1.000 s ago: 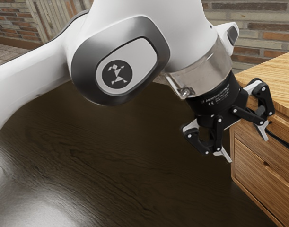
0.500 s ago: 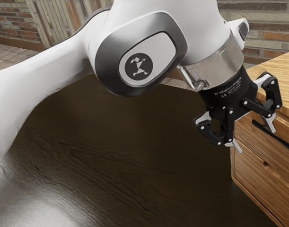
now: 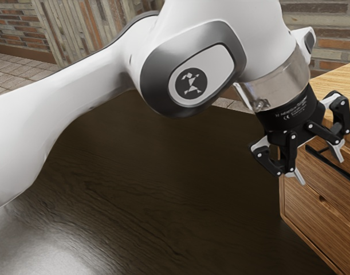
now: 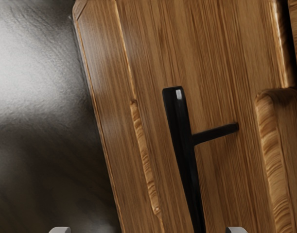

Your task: Pull the drawer handle with one arm to open the drawer

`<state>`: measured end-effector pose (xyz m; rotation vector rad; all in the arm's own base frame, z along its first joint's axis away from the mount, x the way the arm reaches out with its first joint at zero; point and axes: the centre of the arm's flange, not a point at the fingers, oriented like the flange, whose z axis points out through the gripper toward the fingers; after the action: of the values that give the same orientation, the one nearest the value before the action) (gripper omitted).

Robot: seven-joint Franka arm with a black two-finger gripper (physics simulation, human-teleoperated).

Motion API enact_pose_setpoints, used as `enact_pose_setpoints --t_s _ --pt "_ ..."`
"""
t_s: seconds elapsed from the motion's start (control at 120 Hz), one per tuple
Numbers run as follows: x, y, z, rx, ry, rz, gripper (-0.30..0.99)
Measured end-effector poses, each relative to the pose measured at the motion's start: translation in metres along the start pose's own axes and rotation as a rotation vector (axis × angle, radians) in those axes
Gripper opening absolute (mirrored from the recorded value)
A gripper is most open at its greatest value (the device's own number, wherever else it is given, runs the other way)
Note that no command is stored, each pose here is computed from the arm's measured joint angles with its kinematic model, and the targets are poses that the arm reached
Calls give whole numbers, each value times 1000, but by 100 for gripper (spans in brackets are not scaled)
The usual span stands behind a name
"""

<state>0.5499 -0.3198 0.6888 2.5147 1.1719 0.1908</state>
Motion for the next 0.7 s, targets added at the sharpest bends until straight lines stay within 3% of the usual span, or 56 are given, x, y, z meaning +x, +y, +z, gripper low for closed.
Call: enact_pose_setpoints --t_s 0.458,0.7 --pt "-3 -2 11 18 -1 0 32" --pt "-6 -2 10 19 -1 -3 8"
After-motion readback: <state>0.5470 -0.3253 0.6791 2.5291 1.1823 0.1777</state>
